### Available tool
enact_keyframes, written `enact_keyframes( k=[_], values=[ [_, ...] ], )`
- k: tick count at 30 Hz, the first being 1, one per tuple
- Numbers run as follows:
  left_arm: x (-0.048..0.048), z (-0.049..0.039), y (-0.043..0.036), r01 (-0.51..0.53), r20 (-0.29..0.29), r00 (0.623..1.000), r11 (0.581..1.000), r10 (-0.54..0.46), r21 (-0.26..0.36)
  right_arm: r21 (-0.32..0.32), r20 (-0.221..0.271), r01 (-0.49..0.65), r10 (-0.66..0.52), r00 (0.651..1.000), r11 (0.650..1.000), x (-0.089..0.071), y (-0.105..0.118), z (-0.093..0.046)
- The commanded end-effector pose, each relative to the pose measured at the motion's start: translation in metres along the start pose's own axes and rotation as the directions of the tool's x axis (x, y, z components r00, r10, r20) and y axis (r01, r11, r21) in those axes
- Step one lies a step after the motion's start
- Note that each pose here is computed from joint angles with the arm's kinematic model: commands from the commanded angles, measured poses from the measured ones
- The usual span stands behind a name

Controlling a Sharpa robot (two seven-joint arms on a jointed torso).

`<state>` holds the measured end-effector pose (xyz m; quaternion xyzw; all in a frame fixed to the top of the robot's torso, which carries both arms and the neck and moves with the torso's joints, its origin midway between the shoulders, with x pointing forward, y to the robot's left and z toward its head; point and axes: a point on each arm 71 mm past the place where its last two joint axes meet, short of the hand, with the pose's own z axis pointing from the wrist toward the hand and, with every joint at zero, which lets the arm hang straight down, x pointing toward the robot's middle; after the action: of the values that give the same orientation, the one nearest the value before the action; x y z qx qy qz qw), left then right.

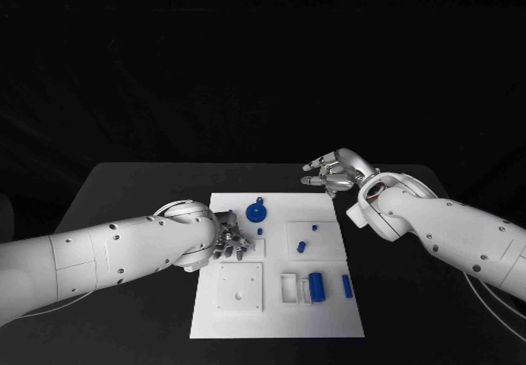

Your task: Assemble the parts on the task board

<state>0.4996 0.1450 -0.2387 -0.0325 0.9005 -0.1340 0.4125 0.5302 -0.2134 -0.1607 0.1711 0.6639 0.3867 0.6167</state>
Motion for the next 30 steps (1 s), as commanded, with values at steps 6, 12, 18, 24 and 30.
enact_keyframes(
  k=[6,12,18,24,30],
  values=[
    [0.0009,0.0013,0.0025,0.009,-0.001,1.000,1.000,-0.009,-0.011,-0.006,-0.014,0.001,-0.001,1.000,1.000,0.002,0.000,0.000],
    [0.0005,0.0014,0.0034,0.010,0.001,1.000,1.000,-0.010,-0.014,-0.005,-0.014,0.001,-0.001,1.000,1.000,0.002,-0.001,-0.001],
    [-0.0005,0.0012,0.0057,0.016,0.008,1.000,1.000,-0.016,-0.018,-0.005,-0.013,0.001,-0.001,1.000,1.000,0.002,-0.001,-0.001],
    [-0.0008,-0.0020,0.0100,0.041,0.008,0.999,0.999,-0.041,-0.011,0.001,-0.010,0.001,-0.001,1.000,1.000,0.002,-0.004,-0.001],
    [-0.0046,-0.0077,0.0138,0.087,0.011,0.996,0.996,-0.087,-0.004,0.010,-0.005,0.002,-0.002,1.000,1.000,0.001,-0.007,-0.001]
  ],
)
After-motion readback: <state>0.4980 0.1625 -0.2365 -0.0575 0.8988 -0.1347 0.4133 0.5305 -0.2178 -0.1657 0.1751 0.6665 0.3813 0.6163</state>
